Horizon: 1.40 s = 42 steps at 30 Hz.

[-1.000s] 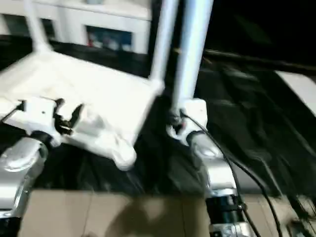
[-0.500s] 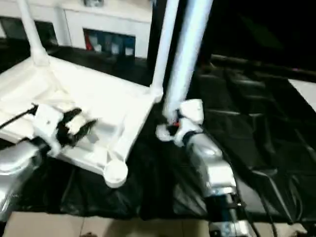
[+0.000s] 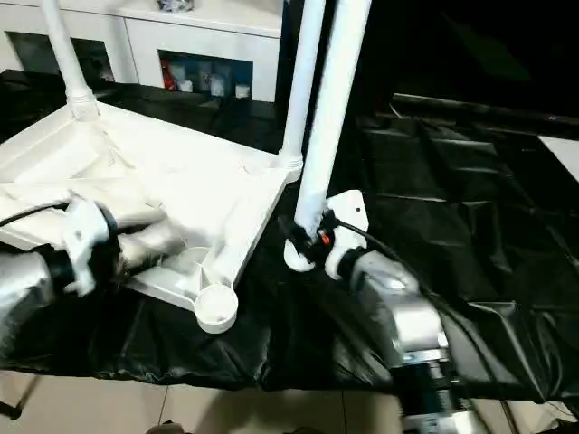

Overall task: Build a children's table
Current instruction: Move to table, then move table base

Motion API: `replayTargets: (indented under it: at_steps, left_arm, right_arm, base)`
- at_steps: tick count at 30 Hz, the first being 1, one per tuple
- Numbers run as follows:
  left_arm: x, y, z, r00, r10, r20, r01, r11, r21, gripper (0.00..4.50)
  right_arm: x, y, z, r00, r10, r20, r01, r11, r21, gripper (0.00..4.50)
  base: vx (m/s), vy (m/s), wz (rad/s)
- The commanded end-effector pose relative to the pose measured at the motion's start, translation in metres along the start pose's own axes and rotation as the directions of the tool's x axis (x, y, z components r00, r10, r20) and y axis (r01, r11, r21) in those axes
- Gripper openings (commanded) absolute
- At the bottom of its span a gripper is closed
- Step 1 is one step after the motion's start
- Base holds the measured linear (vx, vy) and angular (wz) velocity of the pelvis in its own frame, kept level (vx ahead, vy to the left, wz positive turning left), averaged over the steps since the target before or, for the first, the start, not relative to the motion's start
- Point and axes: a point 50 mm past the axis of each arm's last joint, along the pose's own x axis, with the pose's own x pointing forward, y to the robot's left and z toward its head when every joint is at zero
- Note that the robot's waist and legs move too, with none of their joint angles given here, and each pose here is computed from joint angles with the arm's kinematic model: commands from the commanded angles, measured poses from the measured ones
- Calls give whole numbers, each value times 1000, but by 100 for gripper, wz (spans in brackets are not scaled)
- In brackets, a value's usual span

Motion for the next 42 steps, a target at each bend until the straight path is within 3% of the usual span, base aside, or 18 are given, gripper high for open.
replayTargets:
  at_steps: [1, 2, 3, 12, 20, 27, 30, 31, 33, 42]
  left_arm:
    - [3, -3, -1, 994, -101, -38, 103, 994, 48, 214]
    - [3, -3, -1, 994, -101, -38, 103, 994, 48, 212]
    - [1, -2, -5, 972, -207, -114, 216, 974, 69, 210]
    - [7, 7, -12, 910, -344, -231, 375, 921, 106, 133]
    - [15, 22, -15, 877, -371, -307, 430, 890, 152, 83]
    - [19, 25, -18, 834, -401, -378, 490, 854, 173, 40]
    - [23, 25, -17, 837, -425, -346, 488, 865, 118, 23]
    - [27, 24, -15, 843, -439, -309, 473, 880, 40, 14]
    - [31, 22, -13, 848, -445, -286, 458, 889, -24, 11]
    - [74, 6, -10, 922, -315, -225, 299, 949, -101, 0]
  right_arm:
    - [0, 3, 8, 999, 49, 14, -49, 999, -19, 189]
    - [0, 3, 8, 999, 49, 14, -49, 999, -19, 189]
    - [-3, 2, 9, 996, 85, -7, -85, 996, -32, 189]
    - [-8, -2, 10, 994, 106, -24, -107, 993, -56, 189]
    - [-11, 0, 11, 991, 129, -32, -131, 989, -70, 189]
    - [-11, 1, 14, 990, 137, -32, -139, 987, -85, 189]
    - [-10, -1, 16, 990, 135, -26, -137, 987, -89, 189]
    - [-9, -2, 17, 992, 126, -19, -127, 988, -87, 189]
    - [-8, -4, 19, 994, 107, -9, -107, 991, -81, 189]
    - [3, -14, 21, 1000, -16, 5, 16, 999, -36, 189]
  base:
    - [0, 0, 0]
    - [0, 0, 0]
    - [0, 0, 0]
    - [0, 0, 0]
    - [0, 0, 0]
    - [0, 0, 0]
    - [0, 0, 0]
    - [0, 0, 0]
    - [0, 0, 0]
    - [0, 0, 0]
